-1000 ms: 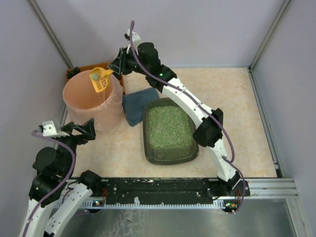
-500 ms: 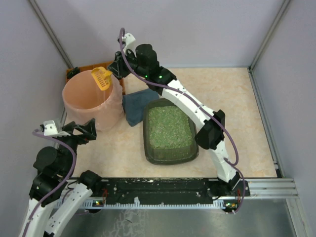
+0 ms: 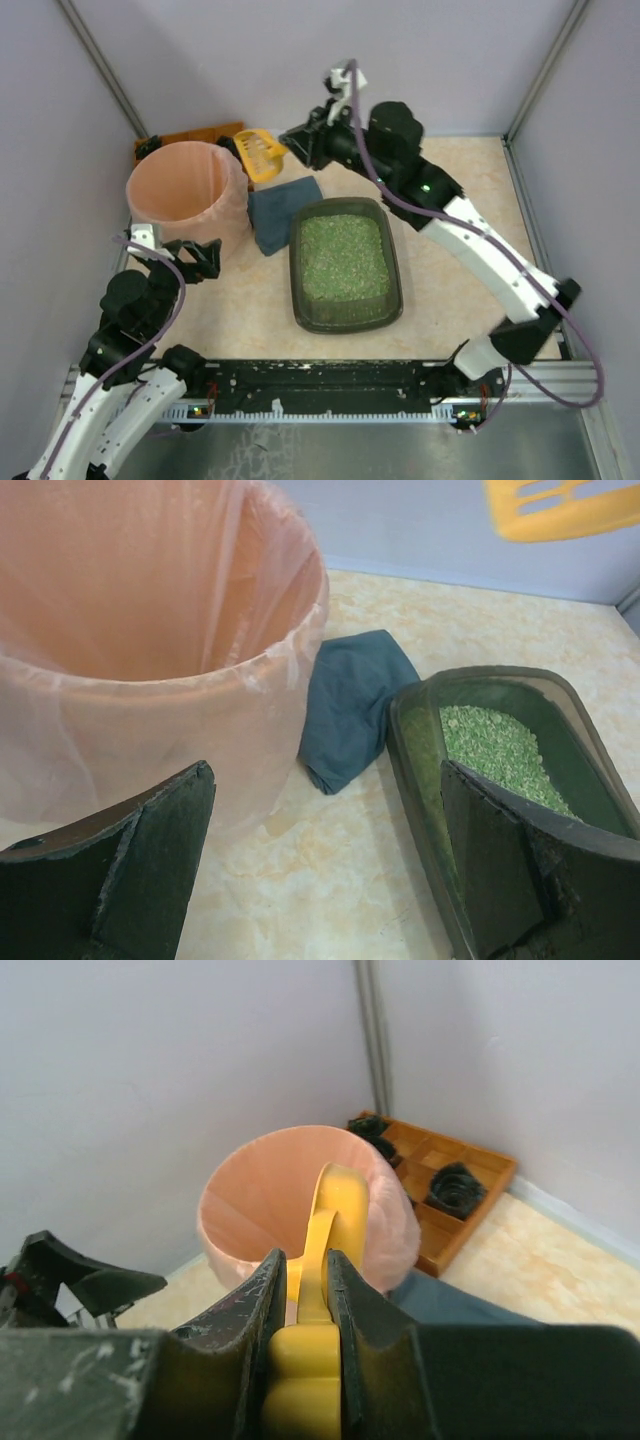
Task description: Clean the litter box
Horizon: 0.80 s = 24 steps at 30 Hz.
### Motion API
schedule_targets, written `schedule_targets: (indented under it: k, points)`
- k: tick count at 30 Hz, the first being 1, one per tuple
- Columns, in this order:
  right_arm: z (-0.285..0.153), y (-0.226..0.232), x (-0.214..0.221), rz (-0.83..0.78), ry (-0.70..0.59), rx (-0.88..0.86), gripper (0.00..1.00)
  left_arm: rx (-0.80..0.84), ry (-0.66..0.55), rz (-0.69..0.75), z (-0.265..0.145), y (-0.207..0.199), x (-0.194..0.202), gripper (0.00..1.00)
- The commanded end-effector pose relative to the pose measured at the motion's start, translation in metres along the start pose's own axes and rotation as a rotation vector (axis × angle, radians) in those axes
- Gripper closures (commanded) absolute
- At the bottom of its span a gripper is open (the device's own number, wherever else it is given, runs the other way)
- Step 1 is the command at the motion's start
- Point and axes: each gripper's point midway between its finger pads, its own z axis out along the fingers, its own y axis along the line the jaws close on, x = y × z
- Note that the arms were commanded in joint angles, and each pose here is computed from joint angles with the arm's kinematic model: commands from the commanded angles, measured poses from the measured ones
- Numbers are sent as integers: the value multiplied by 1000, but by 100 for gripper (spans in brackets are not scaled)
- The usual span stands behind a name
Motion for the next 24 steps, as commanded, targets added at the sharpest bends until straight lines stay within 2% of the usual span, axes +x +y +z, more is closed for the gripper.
schedule_targets:
  k: [1, 5, 10, 14, 19, 24]
  points:
    - [-70, -36, -20, 2, -58, 198, 100, 89, 7, -6, 10, -19, 4, 2]
    - [-124, -73, 13, 45, 25, 373, 100, 115, 22, -7, 18, -26, 10, 2]
    - [-155, -95, 73, 91, 199, 499, 100, 157, 56, 1, 27, -37, 19, 2]
    - [-161, -107, 119, 140, 307, 541, 100, 199, 91, 7, 33, -47, 26, 3]
    - [-155, -126, 158, 209, 374, 556, 100, 275, 161, 20, 36, -62, 40, 5]
    - [-145, -158, 192, 371, 339, 544, 100, 304, 208, 31, 39, -68, 49, 6]
